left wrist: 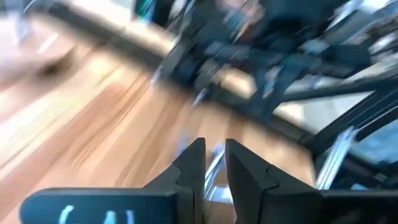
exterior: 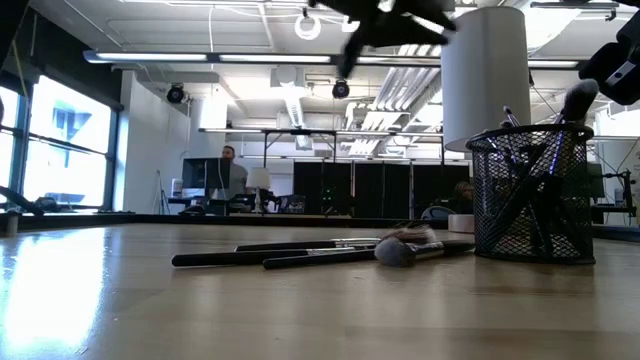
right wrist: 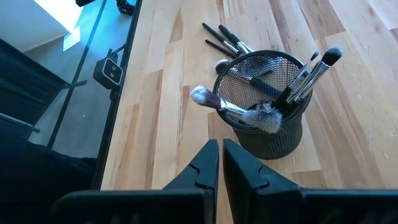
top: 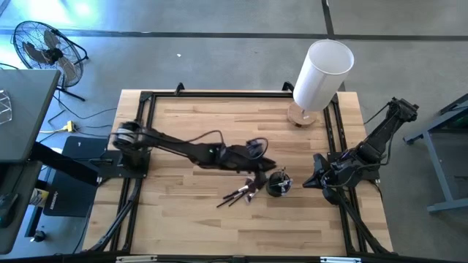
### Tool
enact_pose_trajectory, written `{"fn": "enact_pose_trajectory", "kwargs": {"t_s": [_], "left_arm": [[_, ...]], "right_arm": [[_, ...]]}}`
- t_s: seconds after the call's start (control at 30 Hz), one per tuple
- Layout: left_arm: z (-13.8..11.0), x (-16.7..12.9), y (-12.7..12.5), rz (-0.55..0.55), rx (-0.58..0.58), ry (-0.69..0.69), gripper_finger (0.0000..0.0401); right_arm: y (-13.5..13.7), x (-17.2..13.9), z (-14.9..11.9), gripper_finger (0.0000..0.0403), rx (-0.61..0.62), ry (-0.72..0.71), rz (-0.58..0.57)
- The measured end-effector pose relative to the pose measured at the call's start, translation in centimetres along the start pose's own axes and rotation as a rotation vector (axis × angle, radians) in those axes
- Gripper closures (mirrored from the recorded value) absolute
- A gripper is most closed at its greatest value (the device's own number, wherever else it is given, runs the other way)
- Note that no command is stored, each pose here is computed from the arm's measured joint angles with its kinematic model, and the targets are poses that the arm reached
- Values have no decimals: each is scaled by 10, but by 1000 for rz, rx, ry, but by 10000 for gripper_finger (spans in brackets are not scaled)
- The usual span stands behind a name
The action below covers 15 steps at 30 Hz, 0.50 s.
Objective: Put items in baskets/containers
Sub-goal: Put the highlighter brush into the mesh organizer
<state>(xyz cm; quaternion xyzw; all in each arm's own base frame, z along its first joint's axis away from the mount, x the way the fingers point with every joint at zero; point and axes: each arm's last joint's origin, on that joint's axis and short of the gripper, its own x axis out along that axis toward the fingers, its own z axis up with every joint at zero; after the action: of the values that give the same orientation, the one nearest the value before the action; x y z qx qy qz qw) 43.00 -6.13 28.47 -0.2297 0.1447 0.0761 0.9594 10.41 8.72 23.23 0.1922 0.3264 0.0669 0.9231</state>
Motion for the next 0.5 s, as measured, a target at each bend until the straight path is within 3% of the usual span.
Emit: {"fn": "enact_pose_trajectory", "kwargs": {"t_s": [0.2, 0.5], "left_arm": [[-11, -27, 13, 187, -30, 272, 360], [-46, -10, 25, 217, -110, 492, 361]], "right_arm": [[-1, 0, 1, 391, -3, -28, -37], [-2, 0, 1, 391, -2, -47, -54]]}}
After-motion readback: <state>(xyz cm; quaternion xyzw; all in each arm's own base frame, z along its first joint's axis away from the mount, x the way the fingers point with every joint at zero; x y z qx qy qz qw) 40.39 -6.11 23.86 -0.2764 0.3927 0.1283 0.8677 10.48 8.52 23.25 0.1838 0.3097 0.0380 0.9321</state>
